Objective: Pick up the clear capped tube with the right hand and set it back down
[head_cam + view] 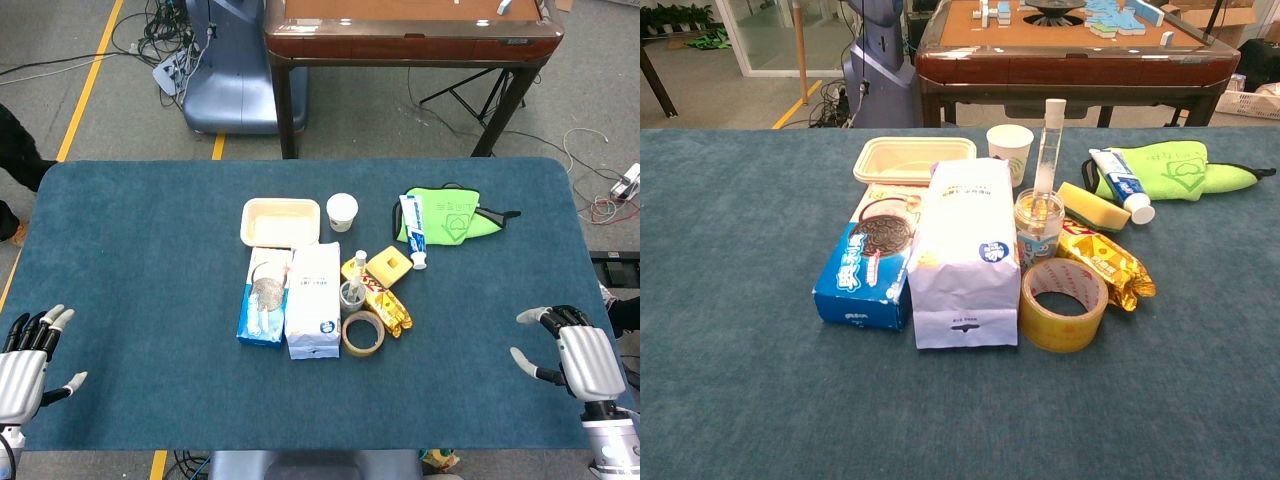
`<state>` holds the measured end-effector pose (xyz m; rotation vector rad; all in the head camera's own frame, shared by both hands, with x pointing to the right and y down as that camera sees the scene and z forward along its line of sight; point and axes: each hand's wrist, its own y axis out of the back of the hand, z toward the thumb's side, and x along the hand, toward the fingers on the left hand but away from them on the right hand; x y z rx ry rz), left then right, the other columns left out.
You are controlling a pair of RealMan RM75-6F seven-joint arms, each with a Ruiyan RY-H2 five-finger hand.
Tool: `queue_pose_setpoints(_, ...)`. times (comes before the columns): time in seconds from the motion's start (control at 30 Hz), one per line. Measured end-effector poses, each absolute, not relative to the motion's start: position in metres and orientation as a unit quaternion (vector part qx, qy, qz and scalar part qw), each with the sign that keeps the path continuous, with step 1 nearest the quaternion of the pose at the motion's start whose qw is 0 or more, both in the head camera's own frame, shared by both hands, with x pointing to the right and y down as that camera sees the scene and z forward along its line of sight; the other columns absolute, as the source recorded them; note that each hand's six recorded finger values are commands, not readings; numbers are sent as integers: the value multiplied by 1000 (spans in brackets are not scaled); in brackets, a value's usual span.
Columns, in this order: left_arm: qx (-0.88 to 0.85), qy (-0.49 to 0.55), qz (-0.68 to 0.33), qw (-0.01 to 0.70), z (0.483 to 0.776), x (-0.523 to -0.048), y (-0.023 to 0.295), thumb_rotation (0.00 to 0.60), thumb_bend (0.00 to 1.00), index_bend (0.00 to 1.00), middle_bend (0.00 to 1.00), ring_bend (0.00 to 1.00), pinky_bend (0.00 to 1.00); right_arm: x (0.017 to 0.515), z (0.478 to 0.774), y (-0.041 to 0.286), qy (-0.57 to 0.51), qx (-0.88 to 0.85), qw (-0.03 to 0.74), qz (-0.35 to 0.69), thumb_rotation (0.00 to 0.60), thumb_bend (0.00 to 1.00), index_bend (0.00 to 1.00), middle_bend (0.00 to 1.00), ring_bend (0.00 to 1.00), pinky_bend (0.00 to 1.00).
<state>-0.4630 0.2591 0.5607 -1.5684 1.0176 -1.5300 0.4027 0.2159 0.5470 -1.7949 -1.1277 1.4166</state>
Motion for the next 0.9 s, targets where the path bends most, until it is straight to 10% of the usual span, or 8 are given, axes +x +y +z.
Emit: queue_pose_setpoints(0.9,-600,406,-589,359,548,-469,264,600,190,114,72,76,15,277,602,132,-369,-773,239,456,600,313,412,256,125,222)
